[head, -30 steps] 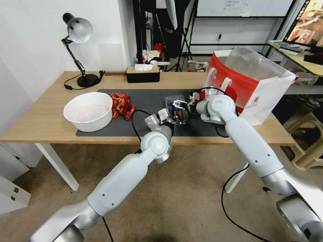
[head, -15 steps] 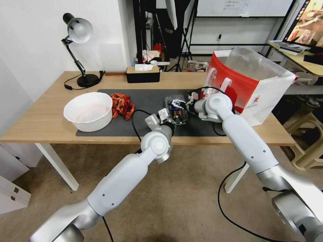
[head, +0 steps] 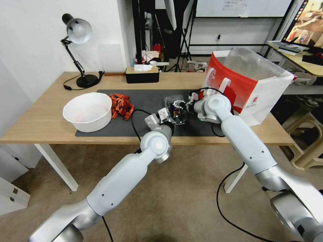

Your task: Close the takeout container lid, then place the container into the takeout bag.

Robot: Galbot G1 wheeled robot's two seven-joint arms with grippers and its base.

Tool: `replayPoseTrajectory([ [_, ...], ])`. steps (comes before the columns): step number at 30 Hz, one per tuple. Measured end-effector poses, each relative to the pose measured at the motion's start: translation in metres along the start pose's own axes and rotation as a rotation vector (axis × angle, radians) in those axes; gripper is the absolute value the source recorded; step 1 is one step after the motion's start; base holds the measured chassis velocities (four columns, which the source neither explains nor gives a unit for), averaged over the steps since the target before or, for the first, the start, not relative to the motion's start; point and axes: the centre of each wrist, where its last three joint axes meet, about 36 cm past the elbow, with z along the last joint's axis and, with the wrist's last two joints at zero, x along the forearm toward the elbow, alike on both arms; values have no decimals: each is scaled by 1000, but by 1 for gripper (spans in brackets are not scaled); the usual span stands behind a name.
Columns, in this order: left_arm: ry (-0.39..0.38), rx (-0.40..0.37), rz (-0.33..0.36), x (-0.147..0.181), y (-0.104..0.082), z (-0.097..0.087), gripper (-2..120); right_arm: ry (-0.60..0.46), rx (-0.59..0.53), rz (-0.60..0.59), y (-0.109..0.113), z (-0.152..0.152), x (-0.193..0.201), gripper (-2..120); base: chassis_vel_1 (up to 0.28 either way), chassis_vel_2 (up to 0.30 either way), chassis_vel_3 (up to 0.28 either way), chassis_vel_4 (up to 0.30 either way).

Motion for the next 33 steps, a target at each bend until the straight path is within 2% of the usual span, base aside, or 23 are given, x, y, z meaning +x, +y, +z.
replayPoseTrajectory([
  [2,-1,0,-1,0,1,0,0,0,-1,3,-1,0,0,41,0,0,0,0],
  [3,-1,0,-1,0,1,0,0,0,-1,3,-1,0,0,41,0,0,0,0],
  [5,-3,0,-2,1,1,-1,0,1,-1,2,-2,1,0,34,0,0,0,0],
  [6,-4,1,-3,1,2,-1,0,2,-1,1,-3,1,0,27,0,0,0,0],
  [7,-4,1,-3,1,2,-1,0,2,-1,1,-3,1,0,27,0,0,0,0],
  [9,-7,2,-4,3,4,-2,0,3,-1,0,-3,2,0,17,0,0,0,0],
  [15,-26,7,0,10,7,-8,0,0,-2,0,-4,1,1,13,0,0,0,0],
  [22,-96,-35,14,43,19,-24,0,-2,-6,-3,-5,1,3,13,0,0,0,0],
  [24,-131,-73,18,59,29,-28,0,-3,-11,-6,-7,2,4,13,0,0,0,0],
  [25,-165,-119,8,75,42,-29,0,-4,-16,-12,-8,2,5,13,0,0,0,0],
  [26,-165,-119,8,75,42,-29,0,-4,-16,-12,-8,2,5,13,0,0,0,0],
  [28,-203,-185,-7,91,57,-30,0,-5,-20,-18,-9,1,5,13,0,0,0,0],
  [30,-258,-297,-46,119,83,-30,8,-7,-20,-28,-10,1,5,13,0,0,0,0],
  [31,-258,-297,-46,119,83,-30,8,-7,-20,-28,-10,1,5,13,0,0,0,0],
  [33,-288,-388,-80,137,100,-27,15,-7,-20,-31,-9,1,4,13,0,0,0,0],
])
